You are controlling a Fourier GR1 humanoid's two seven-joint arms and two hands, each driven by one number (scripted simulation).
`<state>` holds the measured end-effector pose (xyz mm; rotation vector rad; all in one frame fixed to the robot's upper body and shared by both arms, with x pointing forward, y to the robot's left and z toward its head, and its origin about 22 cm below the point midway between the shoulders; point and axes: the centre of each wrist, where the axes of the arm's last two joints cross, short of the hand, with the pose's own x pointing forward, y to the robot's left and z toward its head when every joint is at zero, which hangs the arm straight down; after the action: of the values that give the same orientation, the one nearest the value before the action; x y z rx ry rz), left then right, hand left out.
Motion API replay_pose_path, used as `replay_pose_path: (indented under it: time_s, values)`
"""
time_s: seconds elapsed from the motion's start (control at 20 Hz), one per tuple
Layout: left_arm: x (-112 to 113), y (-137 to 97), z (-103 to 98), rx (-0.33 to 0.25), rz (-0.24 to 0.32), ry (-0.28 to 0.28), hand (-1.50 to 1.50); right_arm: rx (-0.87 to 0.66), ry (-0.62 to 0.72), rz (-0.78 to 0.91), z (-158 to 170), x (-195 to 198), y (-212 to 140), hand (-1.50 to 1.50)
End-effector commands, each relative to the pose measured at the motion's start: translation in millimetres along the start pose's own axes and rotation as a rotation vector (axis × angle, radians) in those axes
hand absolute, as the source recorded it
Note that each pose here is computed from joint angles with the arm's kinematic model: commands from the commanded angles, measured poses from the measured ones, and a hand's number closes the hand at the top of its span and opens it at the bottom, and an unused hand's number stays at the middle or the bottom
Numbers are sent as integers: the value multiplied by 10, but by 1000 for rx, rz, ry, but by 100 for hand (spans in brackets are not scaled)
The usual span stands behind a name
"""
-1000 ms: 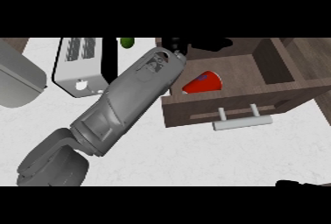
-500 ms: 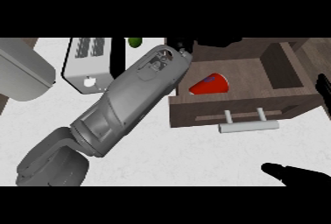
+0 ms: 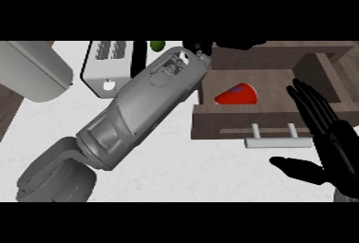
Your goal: Pick up the can, place it into the drawer and close the drawer
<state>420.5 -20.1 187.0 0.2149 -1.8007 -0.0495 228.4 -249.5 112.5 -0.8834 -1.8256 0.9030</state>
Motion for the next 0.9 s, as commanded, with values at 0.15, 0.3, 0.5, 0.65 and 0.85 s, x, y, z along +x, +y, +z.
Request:
replay_pose_path:
  time_s: [0.15,0.3,0.5,0.65,0.85]
  values:
    - [5,287,-119,20,-5,-1,-150,34,63,152,-215,-292,414,-150]
    - [109,230,-41,24,3,-1,-150,-13,95,116,-290,-388,681,-150]
    - [227,474,-97,20,-1,18,-150,-8,107,129,-312,-318,989,-150]
    - [83,646,-81,11,12,32,-150,1,133,155,-425,-526,1072,-150]
    - [246,829,-66,2,-19,18,-150,-2,162,200,-508,-664,1096,-150]
